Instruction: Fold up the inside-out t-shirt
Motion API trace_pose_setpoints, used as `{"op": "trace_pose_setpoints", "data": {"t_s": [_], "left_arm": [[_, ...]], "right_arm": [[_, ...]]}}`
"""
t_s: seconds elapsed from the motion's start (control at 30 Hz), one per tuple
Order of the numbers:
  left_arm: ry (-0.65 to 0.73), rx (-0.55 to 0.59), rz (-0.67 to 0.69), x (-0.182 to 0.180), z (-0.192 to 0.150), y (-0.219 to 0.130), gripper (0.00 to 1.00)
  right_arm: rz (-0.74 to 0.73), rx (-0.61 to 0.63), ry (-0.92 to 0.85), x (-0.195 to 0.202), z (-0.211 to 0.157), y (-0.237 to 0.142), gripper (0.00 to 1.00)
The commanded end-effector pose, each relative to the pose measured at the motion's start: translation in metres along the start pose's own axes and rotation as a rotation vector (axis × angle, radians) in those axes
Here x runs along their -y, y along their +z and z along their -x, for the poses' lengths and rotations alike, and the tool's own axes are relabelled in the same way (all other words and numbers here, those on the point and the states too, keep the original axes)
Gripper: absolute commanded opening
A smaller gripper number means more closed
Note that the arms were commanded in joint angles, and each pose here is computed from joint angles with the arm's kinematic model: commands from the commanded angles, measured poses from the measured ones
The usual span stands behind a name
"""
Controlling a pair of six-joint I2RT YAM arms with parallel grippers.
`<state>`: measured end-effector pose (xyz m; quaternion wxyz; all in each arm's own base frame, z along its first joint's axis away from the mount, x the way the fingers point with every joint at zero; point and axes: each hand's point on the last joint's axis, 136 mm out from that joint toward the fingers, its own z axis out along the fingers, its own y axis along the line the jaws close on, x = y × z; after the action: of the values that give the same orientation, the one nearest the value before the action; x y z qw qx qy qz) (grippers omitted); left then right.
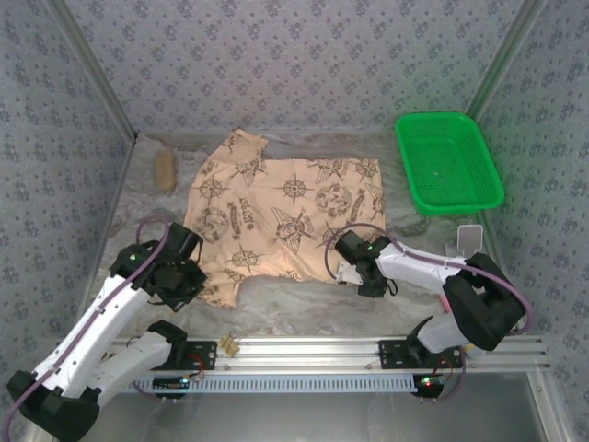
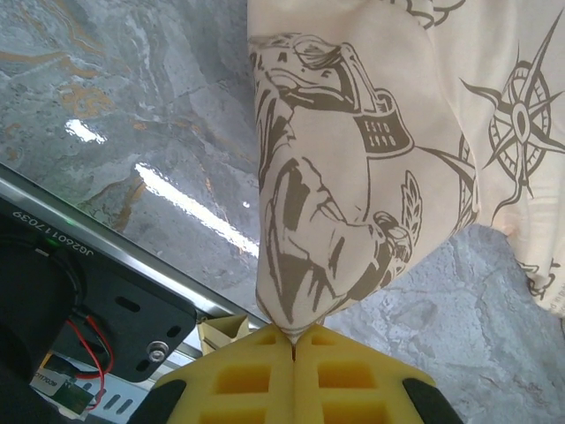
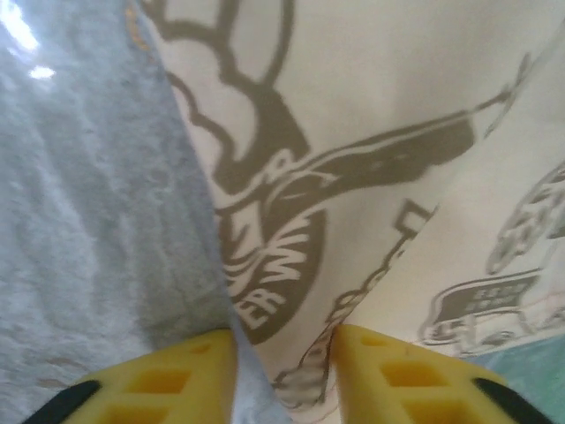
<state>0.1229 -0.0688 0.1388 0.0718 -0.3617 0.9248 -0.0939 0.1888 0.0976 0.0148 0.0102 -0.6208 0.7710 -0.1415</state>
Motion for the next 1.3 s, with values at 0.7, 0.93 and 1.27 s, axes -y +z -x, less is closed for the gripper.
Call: {"op": "trace_pose_setpoints", "data": {"t_s": [0.7,0.93,1.27], "left_arm": [[0.016,0.222,0.227,-0.025,0.042,-0.073,0.0],[0.075,0.209,0.183,0.036,0.069,-0.055,0.0],[0.261,0.195,0.22,0.144,0.148,0.016,1.0]], "right_arm": [[0.283,0.162,-0.209,-0.057,-0.021,-0.088,0.0],[0.226,0.213,0.002,0.0,0.0,-0.074,0.0],[-0.017,0.087,0.437,0.106,0.008,-0.035,0.43]]}}
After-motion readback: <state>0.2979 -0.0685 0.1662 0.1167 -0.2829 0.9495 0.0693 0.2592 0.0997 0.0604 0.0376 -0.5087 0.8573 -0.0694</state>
